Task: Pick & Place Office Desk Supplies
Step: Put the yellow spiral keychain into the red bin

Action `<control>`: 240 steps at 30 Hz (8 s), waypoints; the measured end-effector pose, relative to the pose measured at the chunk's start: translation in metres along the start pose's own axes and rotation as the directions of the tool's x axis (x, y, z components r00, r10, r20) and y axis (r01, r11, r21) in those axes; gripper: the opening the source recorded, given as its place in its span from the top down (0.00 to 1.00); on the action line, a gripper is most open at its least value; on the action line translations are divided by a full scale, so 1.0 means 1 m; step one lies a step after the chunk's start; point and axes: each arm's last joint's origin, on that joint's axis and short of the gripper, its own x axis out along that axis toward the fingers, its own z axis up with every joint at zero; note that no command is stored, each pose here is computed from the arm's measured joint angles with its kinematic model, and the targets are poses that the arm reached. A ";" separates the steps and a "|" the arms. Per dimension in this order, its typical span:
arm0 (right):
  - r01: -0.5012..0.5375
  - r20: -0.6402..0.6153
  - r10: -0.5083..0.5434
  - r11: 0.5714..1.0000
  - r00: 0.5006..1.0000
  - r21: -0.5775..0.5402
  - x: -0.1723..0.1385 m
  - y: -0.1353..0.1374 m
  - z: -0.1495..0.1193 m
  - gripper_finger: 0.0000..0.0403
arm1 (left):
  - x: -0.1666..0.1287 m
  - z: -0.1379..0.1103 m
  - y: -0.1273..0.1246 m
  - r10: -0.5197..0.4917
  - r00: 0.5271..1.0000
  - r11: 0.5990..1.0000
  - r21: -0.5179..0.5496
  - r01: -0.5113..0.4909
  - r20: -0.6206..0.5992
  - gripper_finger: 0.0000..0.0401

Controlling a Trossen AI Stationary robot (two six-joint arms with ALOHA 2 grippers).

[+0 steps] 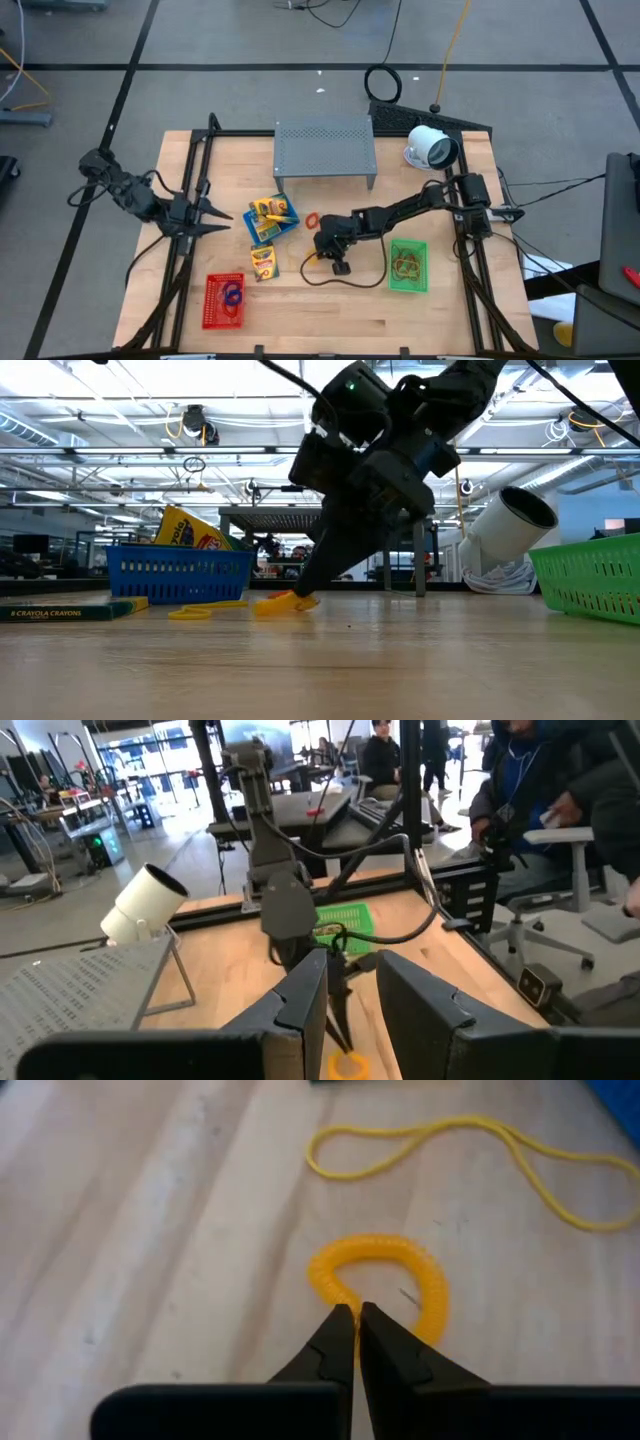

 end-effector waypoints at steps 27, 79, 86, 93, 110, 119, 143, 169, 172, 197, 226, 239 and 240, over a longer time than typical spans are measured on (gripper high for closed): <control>0.092 0.568 0.086 0.956 0.819 -0.278 -0.104 0.048 0.088 1.00 | 0.071 -0.005 -0.017 0.081 0.995 0.962 0.266 -0.061 -0.064 0.75; 0.249 0.645 -0.022 0.932 0.764 -0.263 -0.116 0.019 0.094 1.00 | 0.130 -0.038 0.002 0.187 0.958 0.929 0.357 -0.101 -0.216 0.75; 0.252 0.655 -0.020 0.931 0.756 -0.263 -0.117 0.019 0.095 1.00 | 0.140 -0.045 0.005 0.206 0.951 0.928 0.354 -0.115 -0.232 0.75; 0.248 0.646 -0.020 0.932 0.763 -0.263 -0.116 0.019 0.095 1.00 | 0.142 -0.040 0.006 0.212 0.961 0.931 0.336 -0.143 -0.178 0.75; 0.246 0.637 -0.022 0.932 0.770 -0.265 -0.116 0.019 0.094 1.00 | 0.141 -0.035 0.001 0.129 0.982 0.945 0.318 -0.079 -0.139 0.75; 0.244 0.632 -0.022 0.933 0.775 -0.266 -0.115 0.019 0.093 1.00 | 0.131 -0.026 0.000 0.067 0.993 0.961 0.274 -0.038 -0.098 0.75; 0.269 0.666 -0.018 0.923 0.746 -0.276 -0.118 0.020 0.097 1.00 | 0.126 -0.026 0.000 0.113 0.986 0.954 0.292 -0.073 -0.123 0.75; 0.280 0.678 -0.027 0.922 0.734 -0.267 -0.120 0.018 0.098 1.00 | 0.125 -0.036 -0.003 0.336 0.919 0.898 0.366 -0.246 -0.208 0.41; 0.291 0.693 -0.031 0.920 0.720 -0.261 -0.121 0.018 0.099 1.00 | 0.127 -0.037 -0.004 0.424 0.884 0.855 0.409 -0.319 -0.198 0.35; 0.353 0.730 -0.091 0.911 0.678 -0.214 -0.127 0.008 0.102 1.00 | 0.141 -0.030 -0.012 0.394 0.916 0.866 0.367 -0.340 -0.081 0.33; 0.332 0.704 -0.090 0.918 0.705 -0.215 -0.124 0.008 0.099 0.98 | 0.145 -0.030 -0.010 0.463 0.884 0.831 0.379 -0.408 -0.065 0.94; 0.311 0.769 -0.062 0.933 0.636 -0.182 -0.130 0.013 0.106 0.68 | 0.143 -0.031 -0.013 0.501 0.862 0.811 0.390 -0.436 -0.078 0.94; 0.306 0.770 -0.062 0.935 0.635 -0.177 -0.130 0.013 0.106 0.66 | 0.143 -0.032 -0.014 0.506 0.858 0.807 0.394 -0.439 -0.082 0.94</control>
